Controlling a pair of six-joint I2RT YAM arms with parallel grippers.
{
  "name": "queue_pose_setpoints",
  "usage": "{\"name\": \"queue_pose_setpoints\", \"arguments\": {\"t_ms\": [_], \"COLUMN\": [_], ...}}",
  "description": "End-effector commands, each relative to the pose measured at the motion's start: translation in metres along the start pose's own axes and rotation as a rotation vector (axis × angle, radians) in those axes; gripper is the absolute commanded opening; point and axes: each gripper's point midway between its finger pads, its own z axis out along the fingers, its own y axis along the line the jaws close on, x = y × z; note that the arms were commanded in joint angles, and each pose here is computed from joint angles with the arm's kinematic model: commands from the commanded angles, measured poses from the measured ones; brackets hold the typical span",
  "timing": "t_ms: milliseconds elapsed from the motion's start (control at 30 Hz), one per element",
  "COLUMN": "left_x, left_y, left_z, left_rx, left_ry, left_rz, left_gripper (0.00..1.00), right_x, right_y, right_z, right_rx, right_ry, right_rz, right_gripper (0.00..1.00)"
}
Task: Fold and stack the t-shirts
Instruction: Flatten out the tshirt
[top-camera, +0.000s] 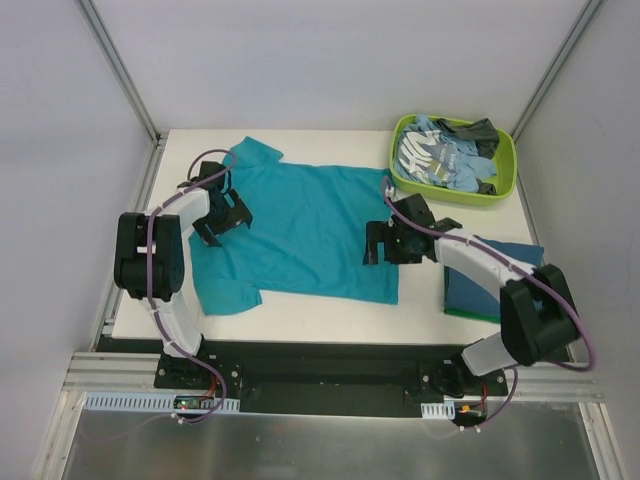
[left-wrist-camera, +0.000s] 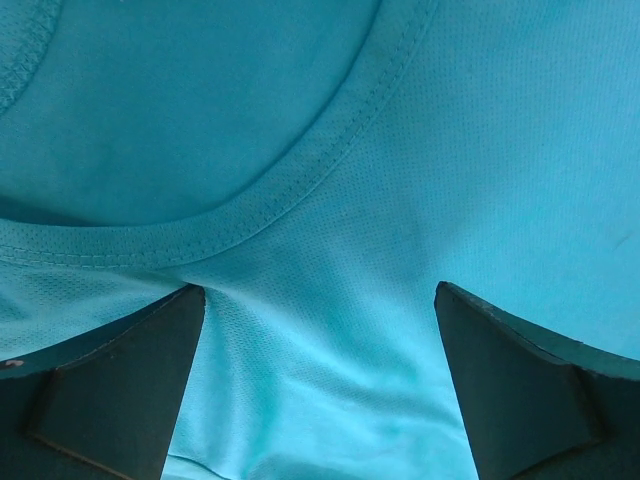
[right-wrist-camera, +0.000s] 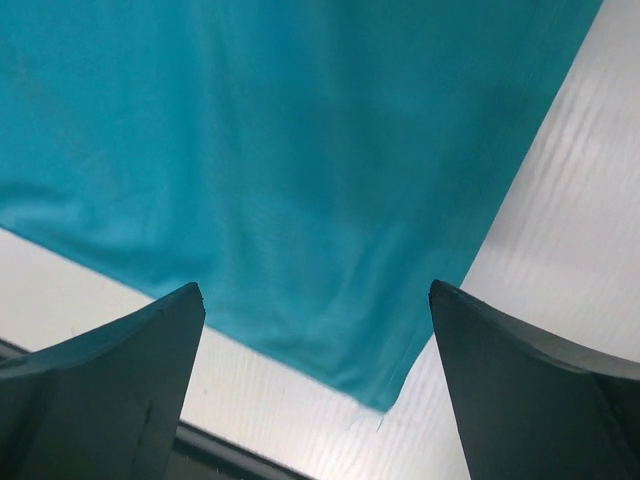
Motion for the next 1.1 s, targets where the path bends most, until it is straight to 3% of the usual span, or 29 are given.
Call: {"name": "queue_pose_setpoints", "arguments": {"t_ms": [0,100,267,500,767,1067], "left_x": [-0.023,-0.044,-0.050,0.024,0.102,0.156], "left_y": [-0.009,-0.022,-0.028,0.019,0.049,0.074], "left_z": [0.016,0.013,-0.031,-0.076,-0.056,-0.070], "left_rx": [0.014,0.036,0.093,0.138,0.134,0.140], "left_ry": [-0.002,-0.025,-0.102,-0.093,0.103,0.192], "left_rz": [0.009,0.035,0.046,-0.051,-0.089,-0.134], "left_gripper": [0.99,0.99,0.99,0.99,0.99,0.99], "right_x": [-0.050,-0.069,-0.069,-0.029,-0.003,0.004], "right_y": [0.015,0.013,0.020,0.038,0.031,0.024], "right_z": [0.021,0.034,0.026,0.026,0.044,0.049], "right_rx": [-0.061,-0.034,-0.058,-0.183,-0.180,-0.137], "right_ry": [-0.055,-0.050,-0.057,-0.063,0.009,0.045], "right_rz": [-0.021,-0.029,-0.051,-0.052,-0.029,-0.001], "right_gripper": [0.96,0.96,0.96,0.96,0.96,0.96]}}
